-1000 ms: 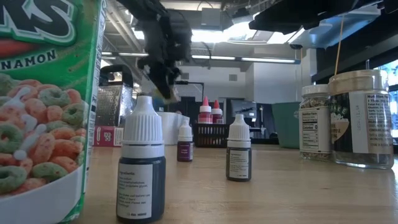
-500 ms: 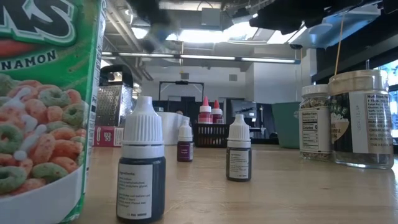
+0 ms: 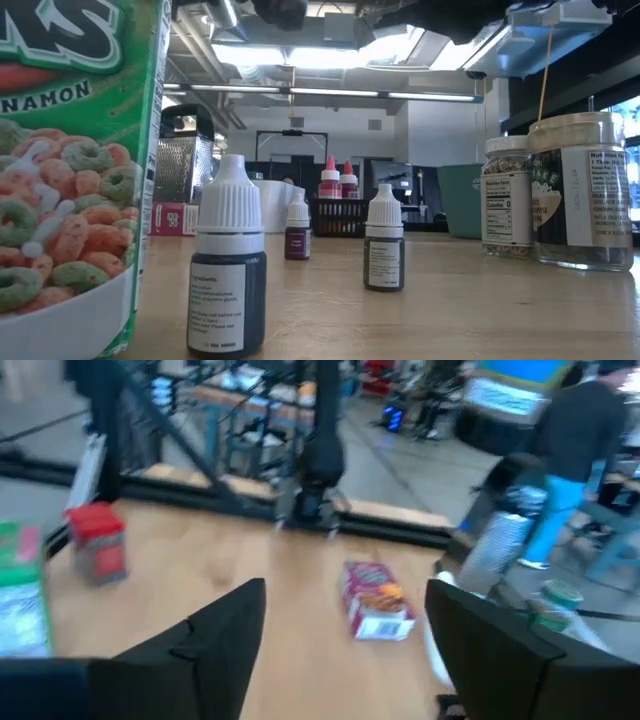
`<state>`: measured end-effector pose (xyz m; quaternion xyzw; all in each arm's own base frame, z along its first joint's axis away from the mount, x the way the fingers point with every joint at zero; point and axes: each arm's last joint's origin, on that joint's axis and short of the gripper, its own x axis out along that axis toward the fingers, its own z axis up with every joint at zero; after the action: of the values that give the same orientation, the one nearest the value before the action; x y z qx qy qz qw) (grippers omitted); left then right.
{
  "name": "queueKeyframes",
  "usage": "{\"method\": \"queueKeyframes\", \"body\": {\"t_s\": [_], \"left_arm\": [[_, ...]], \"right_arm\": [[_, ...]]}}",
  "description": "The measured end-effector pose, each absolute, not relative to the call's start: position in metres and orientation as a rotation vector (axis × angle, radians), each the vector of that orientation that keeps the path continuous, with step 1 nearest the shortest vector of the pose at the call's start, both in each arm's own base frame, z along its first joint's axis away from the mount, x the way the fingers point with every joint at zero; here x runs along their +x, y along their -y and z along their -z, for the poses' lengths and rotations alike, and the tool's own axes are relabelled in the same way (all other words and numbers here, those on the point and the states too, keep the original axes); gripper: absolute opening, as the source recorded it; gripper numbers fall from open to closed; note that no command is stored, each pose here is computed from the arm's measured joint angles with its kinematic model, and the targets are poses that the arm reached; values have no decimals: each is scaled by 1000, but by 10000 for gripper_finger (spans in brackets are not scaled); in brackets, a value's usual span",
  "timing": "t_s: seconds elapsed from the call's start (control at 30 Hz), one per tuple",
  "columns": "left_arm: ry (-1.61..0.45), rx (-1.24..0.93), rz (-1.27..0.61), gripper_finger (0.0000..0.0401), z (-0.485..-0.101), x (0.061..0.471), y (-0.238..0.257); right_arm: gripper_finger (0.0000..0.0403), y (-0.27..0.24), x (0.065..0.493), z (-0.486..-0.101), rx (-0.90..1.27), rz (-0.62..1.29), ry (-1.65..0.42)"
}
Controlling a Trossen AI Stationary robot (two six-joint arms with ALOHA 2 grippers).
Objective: Pick & Place Kitchen Items
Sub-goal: Adjust the black seasoning bottle in the white bin
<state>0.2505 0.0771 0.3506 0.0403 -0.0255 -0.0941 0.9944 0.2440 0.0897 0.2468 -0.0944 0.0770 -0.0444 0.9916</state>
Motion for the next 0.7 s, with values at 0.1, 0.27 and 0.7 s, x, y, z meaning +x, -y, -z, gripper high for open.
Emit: {"method": "queueKeyframes", "body": {"t_s": [0.1,0.27,0.7], "left_arm": [[264,116,223,162,-334,251,-61],[571,155,193,162,-310,247,-34],[680,92,212,162,-298,289,-5]], "right_arm": [[308,-88,245,-252,-175,180,-115],[341,-85,248,-266,-170,274,-73],[348,-92,286,-295,-342,180,-31]]}}
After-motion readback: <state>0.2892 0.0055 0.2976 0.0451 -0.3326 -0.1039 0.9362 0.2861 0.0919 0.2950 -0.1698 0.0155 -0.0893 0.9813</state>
